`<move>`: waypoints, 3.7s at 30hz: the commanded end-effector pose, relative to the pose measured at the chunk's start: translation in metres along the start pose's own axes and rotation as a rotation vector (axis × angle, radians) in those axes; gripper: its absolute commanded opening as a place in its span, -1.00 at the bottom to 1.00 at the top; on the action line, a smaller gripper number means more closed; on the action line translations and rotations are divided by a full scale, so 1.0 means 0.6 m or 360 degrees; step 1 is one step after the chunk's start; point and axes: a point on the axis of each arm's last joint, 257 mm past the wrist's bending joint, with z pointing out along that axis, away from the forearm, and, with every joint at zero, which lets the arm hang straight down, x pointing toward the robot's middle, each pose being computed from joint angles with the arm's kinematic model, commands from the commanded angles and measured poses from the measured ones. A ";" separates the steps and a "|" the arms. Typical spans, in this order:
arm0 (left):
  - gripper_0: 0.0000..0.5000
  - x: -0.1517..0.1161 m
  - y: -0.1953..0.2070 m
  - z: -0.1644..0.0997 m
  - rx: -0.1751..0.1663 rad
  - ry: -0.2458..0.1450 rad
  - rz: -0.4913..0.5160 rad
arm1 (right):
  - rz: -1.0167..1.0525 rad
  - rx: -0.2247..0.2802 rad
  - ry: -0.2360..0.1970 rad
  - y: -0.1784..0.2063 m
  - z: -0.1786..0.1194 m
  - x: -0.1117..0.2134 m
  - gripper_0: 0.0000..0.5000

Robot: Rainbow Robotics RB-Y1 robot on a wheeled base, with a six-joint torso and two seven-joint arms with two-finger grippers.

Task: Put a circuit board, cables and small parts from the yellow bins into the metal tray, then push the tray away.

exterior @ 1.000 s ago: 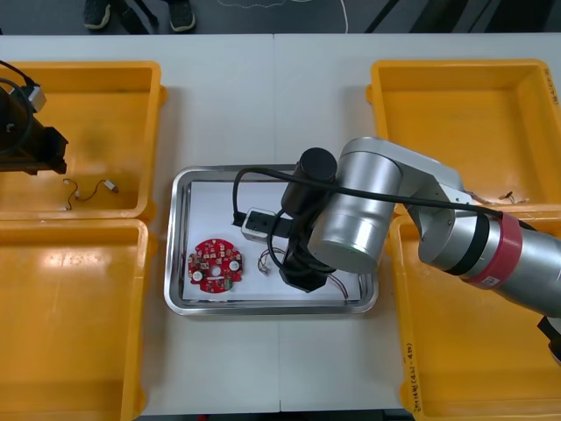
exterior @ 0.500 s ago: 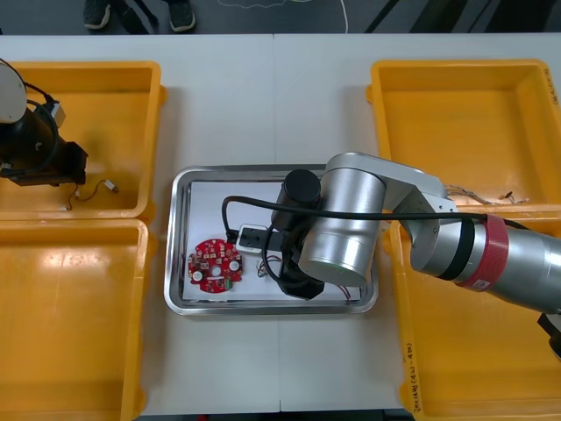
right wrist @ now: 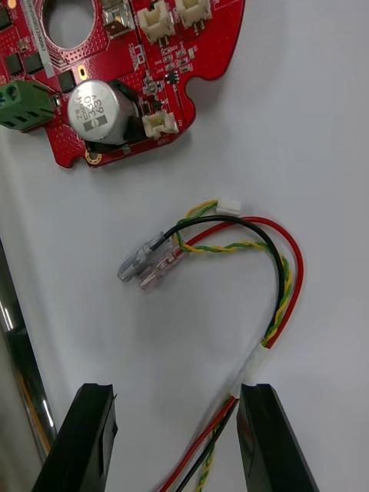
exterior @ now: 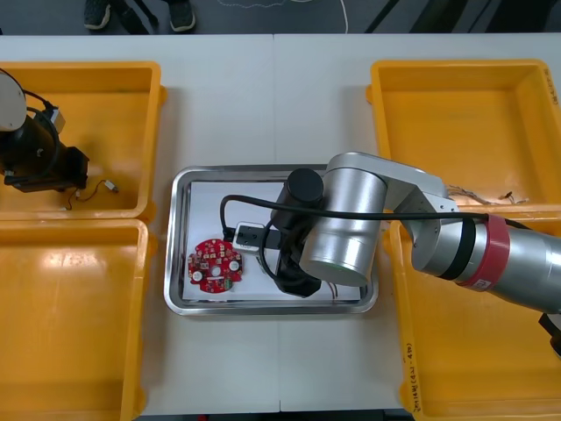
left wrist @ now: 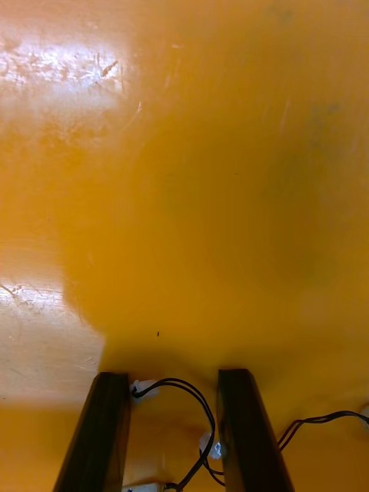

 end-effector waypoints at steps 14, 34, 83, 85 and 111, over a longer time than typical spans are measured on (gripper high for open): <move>-1.00 -0.025 -0.002 -0.020 0.0032 -0.0106 -0.0166 | -0.0080 0.0020 -0.0120 -0.026 -0.073 -0.013 0.88; -1.00 -0.111 -0.004 -0.106 -0.0007 -0.0370 -0.0101 | 0.0523 -0.0010 -0.0102 -0.093 -0.212 0.007 0.88; 1.00 -0.087 0.052 -0.148 -0.0058 -0.0178 0.0139 | 0.1739 0.0340 0.0121 -0.375 -0.340 0.306 0.88; 1.00 -0.090 0.055 -0.144 -0.0044 -0.0172 0.0138 | 0.1767 0.0347 0.0112 -0.382 -0.336 0.311 0.88; 1.00 -0.073 0.068 -0.039 -0.0038 -0.0095 0.0179 | 0.2603 0.0364 0.0095 -0.397 -0.271 0.445 0.88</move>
